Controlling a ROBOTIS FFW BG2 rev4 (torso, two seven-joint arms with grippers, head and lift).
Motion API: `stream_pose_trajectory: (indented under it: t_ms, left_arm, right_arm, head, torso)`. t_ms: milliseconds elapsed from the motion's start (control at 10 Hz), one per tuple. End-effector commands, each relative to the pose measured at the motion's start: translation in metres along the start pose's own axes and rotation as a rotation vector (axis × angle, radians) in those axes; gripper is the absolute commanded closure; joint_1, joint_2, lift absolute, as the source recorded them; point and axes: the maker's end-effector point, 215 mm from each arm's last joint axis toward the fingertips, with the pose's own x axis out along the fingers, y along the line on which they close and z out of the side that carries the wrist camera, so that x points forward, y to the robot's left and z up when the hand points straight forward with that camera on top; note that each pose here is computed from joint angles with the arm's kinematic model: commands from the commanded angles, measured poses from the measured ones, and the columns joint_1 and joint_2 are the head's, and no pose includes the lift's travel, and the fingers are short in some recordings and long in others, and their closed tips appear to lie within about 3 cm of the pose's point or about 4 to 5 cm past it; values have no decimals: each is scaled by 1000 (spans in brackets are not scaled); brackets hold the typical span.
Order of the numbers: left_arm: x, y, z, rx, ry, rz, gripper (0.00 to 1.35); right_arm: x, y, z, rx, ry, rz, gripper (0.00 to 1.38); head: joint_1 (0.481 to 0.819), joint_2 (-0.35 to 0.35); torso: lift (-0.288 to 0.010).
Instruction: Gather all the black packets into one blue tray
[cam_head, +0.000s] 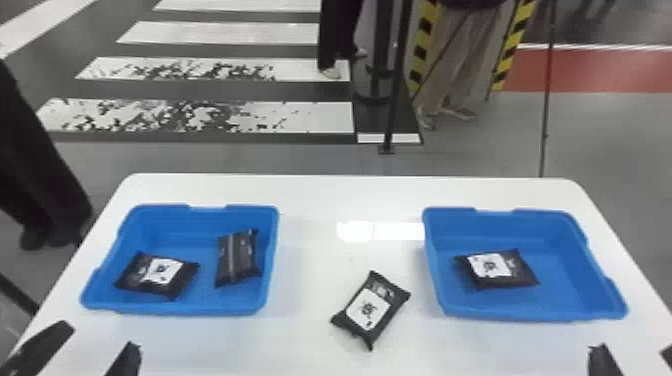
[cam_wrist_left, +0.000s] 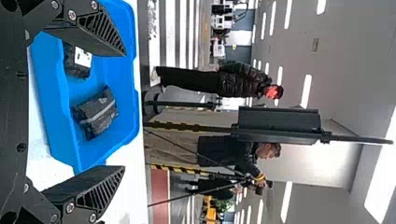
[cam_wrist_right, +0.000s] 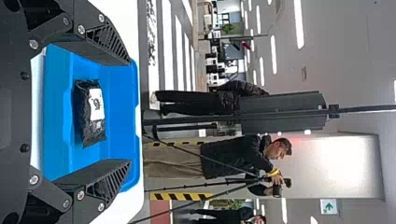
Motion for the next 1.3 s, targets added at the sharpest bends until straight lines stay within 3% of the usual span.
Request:
stream_pose_trajectory:
  t_ms: [0, 200, 500, 1000, 1200]
  left_arm:
    - [12, -14, -1, -6, -1, -39, 171]
    - [39, -40, -2, -8, 4, -123, 171]
    - [88, -92, -23, 44, 106, -319, 171]
    - [165, -203, -77, -56, 256, -614, 170]
    - [184, -235, -92, -75, 331, -691, 167]
  right_arm:
    - [0, 0, 0, 0, 0, -1, 303]
    - [1, 0, -1, 1, 0, -1, 303]
    - [5, 0, -3, 7, -5, 4, 303]
    - [10, 0, -10, 16, -6, 12, 303]
    - [10, -1, -11, 21, -5, 10, 303]
  head:
    - [695, -24]
    - [695, -59]
    - [695, -172]
    - [695, -350]
    - [695, -350]
  torso:
    - [-110]
    - [-110]
    - [-110]
    - [-110]
    - [-110]
